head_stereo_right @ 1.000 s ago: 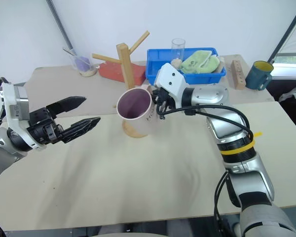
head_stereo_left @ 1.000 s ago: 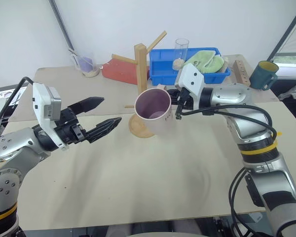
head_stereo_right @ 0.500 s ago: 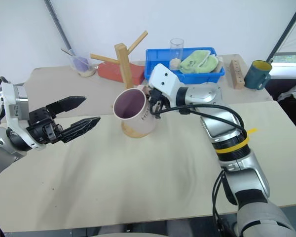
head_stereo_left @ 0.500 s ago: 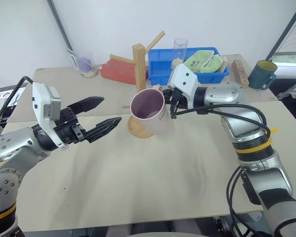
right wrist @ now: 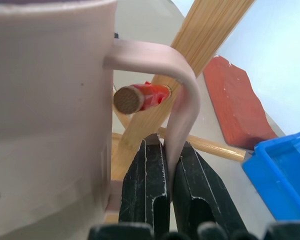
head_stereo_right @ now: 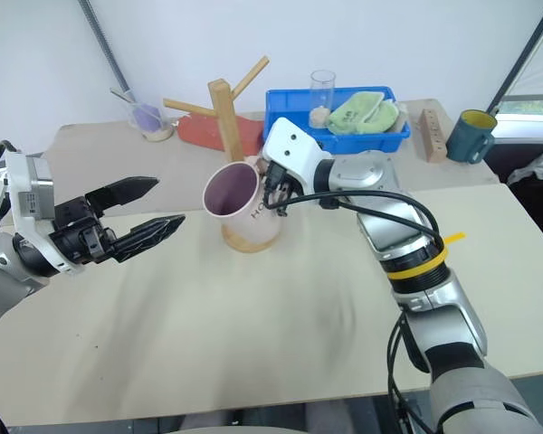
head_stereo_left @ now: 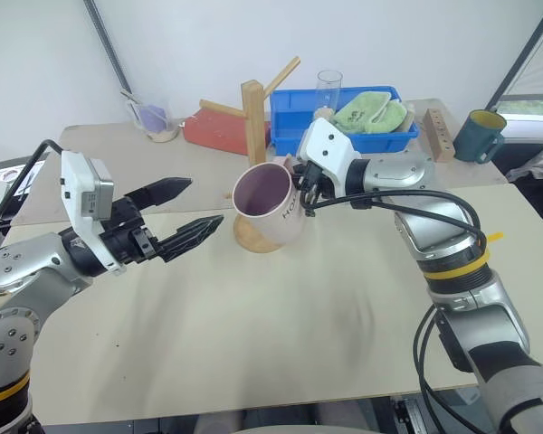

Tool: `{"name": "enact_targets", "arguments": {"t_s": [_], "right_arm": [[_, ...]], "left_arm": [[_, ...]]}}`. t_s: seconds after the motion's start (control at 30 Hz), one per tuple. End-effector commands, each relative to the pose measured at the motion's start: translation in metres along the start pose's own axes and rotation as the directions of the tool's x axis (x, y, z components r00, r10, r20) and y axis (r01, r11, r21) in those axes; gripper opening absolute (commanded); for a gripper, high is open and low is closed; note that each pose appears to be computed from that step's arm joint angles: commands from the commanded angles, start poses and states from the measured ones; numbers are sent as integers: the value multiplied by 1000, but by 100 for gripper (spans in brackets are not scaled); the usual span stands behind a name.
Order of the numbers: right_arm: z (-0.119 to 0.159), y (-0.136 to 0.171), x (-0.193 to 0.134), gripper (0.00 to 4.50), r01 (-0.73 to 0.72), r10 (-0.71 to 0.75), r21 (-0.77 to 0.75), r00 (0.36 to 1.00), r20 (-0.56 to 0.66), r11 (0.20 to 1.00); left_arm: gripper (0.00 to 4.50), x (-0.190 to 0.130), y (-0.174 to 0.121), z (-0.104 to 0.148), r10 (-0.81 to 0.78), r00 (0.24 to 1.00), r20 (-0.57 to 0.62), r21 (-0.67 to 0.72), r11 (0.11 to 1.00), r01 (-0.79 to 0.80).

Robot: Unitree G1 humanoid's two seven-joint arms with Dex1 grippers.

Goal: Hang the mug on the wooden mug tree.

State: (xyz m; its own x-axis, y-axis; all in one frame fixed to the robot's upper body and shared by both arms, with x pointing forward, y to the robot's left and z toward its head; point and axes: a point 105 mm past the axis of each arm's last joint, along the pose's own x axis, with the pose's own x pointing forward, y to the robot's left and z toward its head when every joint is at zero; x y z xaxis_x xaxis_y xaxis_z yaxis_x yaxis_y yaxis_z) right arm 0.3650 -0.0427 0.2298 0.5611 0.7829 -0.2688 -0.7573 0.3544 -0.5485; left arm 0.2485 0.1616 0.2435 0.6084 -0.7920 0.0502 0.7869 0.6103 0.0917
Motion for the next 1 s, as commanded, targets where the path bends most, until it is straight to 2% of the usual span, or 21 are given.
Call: {"name": "enact_targets", "arguments": {"t_s": [0.03, 0.2, 0.27, 0.63, 1.0], "right_arm": [[17, -5, -1, 2, 32, -31, -34, 999, 34, 999], [16, -2, 2, 2, 29, -28, -31, 999, 31, 999], [15, -3, 2, 84, 31, -30, -32, 999, 29, 999], [18, -13, -9, 448, 44, -43, -19, 998, 43, 999], [23, -27, -48, 448, -6, -1, 89, 997, 75, 996]], "left_arm": [[450, 0, -3, 8, -6, 1000, 18, 39, 999, 5], [450, 0, -3, 7, -3, 1000, 18, 38, 999, 2], [450, 0, -3, 7, -2, 1000, 19, 37, 999, 1], [450, 0, -2, 7, 3, 1000, 21, 38, 999, -3], [450, -4, 11, 2, 58, 998, -9, 48, 997, -57]]}}
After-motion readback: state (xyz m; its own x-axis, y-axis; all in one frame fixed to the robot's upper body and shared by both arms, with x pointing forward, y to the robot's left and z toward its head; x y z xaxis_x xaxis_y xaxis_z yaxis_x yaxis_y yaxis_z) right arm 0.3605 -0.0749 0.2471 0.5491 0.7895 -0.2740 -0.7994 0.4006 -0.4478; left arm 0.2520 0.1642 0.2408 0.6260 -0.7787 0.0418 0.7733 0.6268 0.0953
